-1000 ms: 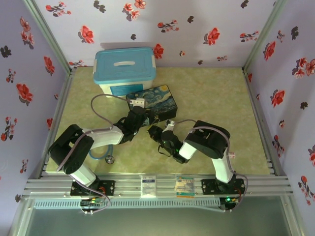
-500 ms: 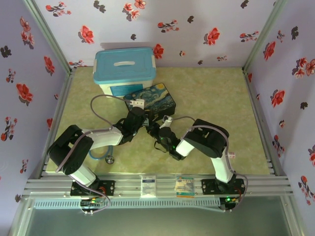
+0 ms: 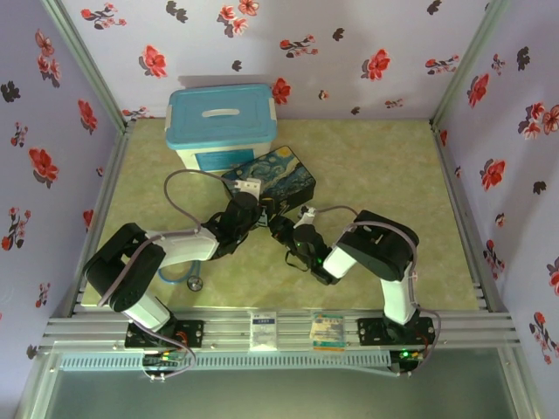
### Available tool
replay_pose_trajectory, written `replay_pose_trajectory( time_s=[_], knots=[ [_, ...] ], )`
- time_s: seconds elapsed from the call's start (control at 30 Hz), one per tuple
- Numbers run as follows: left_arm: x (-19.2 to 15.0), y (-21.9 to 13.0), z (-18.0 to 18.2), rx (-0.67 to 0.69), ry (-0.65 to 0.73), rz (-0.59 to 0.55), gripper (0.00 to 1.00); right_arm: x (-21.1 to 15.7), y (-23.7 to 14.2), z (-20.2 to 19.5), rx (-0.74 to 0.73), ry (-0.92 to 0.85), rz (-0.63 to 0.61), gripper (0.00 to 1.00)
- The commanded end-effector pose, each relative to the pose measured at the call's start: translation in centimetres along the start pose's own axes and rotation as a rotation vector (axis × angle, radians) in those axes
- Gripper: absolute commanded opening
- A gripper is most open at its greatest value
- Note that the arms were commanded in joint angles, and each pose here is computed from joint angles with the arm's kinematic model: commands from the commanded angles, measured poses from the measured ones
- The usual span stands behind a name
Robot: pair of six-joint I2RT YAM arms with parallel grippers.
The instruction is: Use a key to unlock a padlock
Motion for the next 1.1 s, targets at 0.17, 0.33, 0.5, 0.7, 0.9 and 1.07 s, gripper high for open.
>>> replay_pose_trajectory(
  time_s=[0.17, 0.33, 0.5, 0.7, 0.9, 1.07],
  knots=[
    [-10.3, -1.5, 2.6, 0.094, 0.118, 0.351, 0.41, 2.2, -2.1, 3.6, 0.125, -0.022, -0.149, 0.00],
    [-10.0, -2.7, 3.6, 0.140, 0.297, 0.411, 0.54, 2.2, -1.6, 4.0, 0.139, -0.014, -0.125, 0.00],
    [-9.7, -3.7, 4.5, 0.166, 0.495, 0.531, 0.64, 1.0, -2.3, 4.9, 0.161, -0.041, -0.089, 0.00],
    [-7.0, -4.9, 3.6, 0.173, 0.509, 0.549, 0.71, 0.6, -3.0, 3.4, 0.125, -0.027, -0.073, 0.00],
    [-4.9, -5.7, 2.4, 0.116, 0.659, 0.625, 0.74, 0.3, -2.9, 2.8, 0.112, -0.008, -0.060, 0.00],
    [-6.0, -6.7, 1.8, 0.092, 0.731, 0.709, 0.84, 0.1, -3.0, 2.6, 0.106, -0.008, -0.055, 0.00]
  ],
)
Point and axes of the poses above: each hand's point on the last joint's axis, 136 mm out from that joint toward the fingers, its own y axis out along the fingers, its own z axis along the line the jaws close on, x = y × z, the point moved 1 cm from there along -y, back along the fingers, and after that the axes turned 15 degrees about y, right-handed, at the moved point
